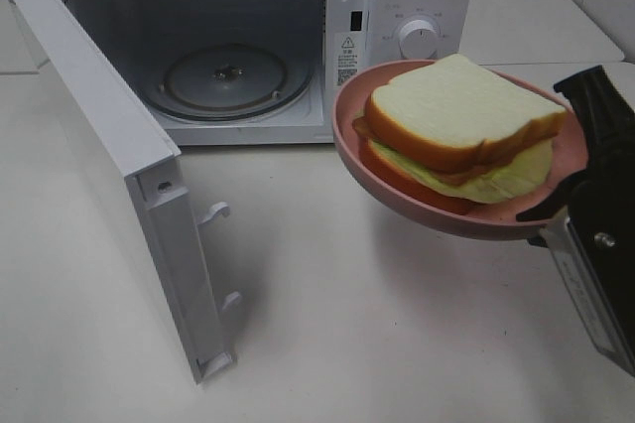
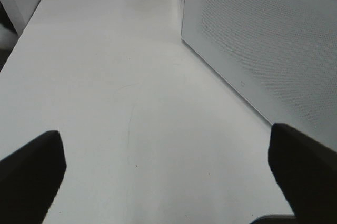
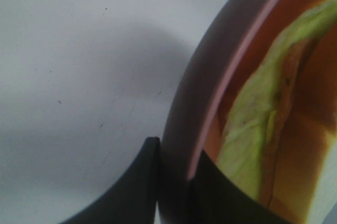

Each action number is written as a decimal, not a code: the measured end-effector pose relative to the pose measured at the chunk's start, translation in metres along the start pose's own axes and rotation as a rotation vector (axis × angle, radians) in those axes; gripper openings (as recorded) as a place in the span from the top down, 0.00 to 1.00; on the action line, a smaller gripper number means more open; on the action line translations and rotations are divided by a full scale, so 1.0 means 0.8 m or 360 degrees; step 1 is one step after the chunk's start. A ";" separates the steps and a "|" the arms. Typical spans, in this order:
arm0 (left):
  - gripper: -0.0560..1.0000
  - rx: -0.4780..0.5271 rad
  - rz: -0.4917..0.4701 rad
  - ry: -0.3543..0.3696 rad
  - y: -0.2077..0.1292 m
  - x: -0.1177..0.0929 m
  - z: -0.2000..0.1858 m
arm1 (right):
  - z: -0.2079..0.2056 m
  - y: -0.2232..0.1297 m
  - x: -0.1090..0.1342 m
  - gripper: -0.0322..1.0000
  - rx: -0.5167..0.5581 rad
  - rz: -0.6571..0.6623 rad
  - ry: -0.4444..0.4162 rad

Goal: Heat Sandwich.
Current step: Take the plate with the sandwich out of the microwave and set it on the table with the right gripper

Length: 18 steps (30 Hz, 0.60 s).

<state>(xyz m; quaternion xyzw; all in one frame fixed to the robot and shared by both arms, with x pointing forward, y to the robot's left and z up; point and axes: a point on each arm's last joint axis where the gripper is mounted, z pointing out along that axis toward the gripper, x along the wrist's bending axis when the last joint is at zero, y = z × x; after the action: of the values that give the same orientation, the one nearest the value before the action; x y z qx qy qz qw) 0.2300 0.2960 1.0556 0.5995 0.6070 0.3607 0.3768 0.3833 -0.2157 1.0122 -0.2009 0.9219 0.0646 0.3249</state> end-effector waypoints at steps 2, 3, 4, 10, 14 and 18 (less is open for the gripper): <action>0.03 0.0000 0.0000 0.0000 0.000 0.000 0.000 | -0.004 -0.003 0.006 0.87 0.0031 0.0032 0.0009; 0.03 0.0000 0.0000 0.0000 0.000 0.000 0.000 | -0.004 -0.003 0.006 0.87 0.0031 0.0032 0.0009; 0.03 0.0000 0.0000 0.0000 0.000 0.000 0.000 | -0.009 -0.006 0.011 0.87 0.0061 0.0052 0.0020; 0.03 0.0000 0.0000 0.0000 0.000 0.000 0.000 | -0.021 -0.014 0.017 0.87 0.0145 0.0130 0.0011; 0.03 0.0000 0.0000 0.0000 0.000 0.000 0.000 | -0.025 -0.019 0.020 0.87 0.0206 0.0191 0.0016; 0.03 0.0000 0.0000 0.0000 0.000 0.000 0.000 | -0.027 -0.024 0.022 0.87 0.0280 0.0244 0.0039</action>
<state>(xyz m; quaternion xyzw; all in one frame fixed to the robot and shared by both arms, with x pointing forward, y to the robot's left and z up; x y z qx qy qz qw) 0.2300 0.2960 1.0556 0.5995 0.6070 0.3607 0.3768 0.3664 -0.2447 1.0179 -0.1012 0.9406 0.0057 0.3240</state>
